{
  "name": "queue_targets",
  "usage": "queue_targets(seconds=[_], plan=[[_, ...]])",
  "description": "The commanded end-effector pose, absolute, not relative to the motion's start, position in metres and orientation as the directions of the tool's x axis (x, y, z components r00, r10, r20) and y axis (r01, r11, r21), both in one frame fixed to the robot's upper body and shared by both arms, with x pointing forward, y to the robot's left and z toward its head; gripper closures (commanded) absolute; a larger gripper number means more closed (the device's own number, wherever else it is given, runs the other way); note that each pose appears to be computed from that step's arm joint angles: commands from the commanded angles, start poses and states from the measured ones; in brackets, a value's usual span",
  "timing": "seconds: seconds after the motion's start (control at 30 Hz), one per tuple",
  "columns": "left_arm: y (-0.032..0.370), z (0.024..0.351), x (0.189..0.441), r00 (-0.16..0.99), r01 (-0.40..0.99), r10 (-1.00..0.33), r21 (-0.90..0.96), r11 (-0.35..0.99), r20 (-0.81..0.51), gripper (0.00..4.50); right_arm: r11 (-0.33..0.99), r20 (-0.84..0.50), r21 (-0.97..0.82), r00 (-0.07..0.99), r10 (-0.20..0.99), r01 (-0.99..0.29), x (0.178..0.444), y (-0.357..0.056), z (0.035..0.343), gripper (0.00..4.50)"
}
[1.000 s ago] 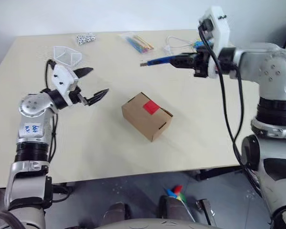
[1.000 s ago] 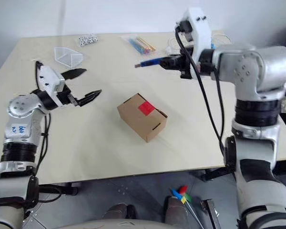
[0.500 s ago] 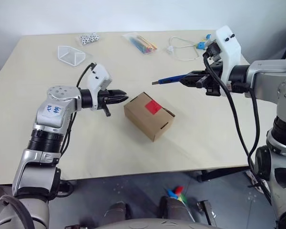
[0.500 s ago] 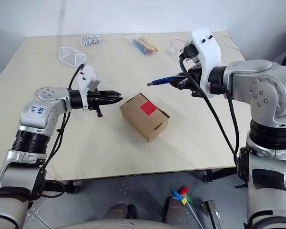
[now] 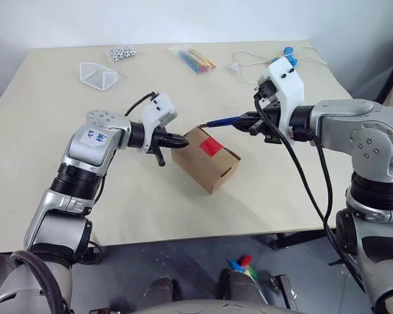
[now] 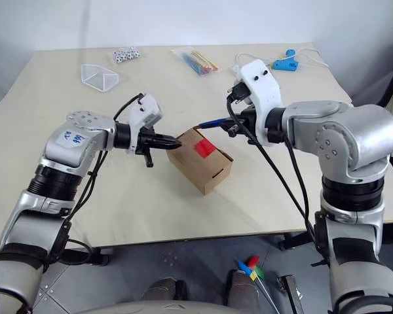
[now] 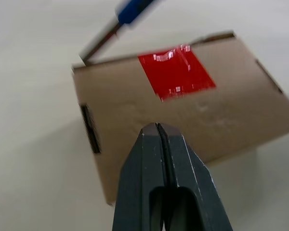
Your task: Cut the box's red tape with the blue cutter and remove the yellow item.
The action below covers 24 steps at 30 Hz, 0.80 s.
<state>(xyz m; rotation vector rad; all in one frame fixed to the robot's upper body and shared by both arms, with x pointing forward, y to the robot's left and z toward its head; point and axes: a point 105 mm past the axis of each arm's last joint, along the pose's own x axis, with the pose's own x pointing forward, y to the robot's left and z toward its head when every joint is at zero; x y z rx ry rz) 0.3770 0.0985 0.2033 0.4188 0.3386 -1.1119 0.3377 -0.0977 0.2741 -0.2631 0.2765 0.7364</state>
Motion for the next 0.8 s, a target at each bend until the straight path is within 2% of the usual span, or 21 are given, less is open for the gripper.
queue_targets(seconds=[0.03,0.5,0.8], plan=[[0.098,0.202,0.378,0.410,0.910,-0.771,0.169,0.378,-0.487,4.50,0.723,-0.295,-0.169,0.734,0.612,-0.670,0.340,-0.101,0.283,4.36],[0.094,0.193,0.383,0.407,0.910,-0.758,0.160,0.382,-0.510,4.50,0.716,-0.325,-0.177,0.727,0.605,-0.675,0.338,-0.104,0.274,4.36],[0.095,0.191,0.387,0.413,0.907,-0.748,0.159,0.391,-0.520,4.50,0.716,-0.315,-0.194,0.734,0.602,-0.671,0.336,-0.106,0.278,4.36]])
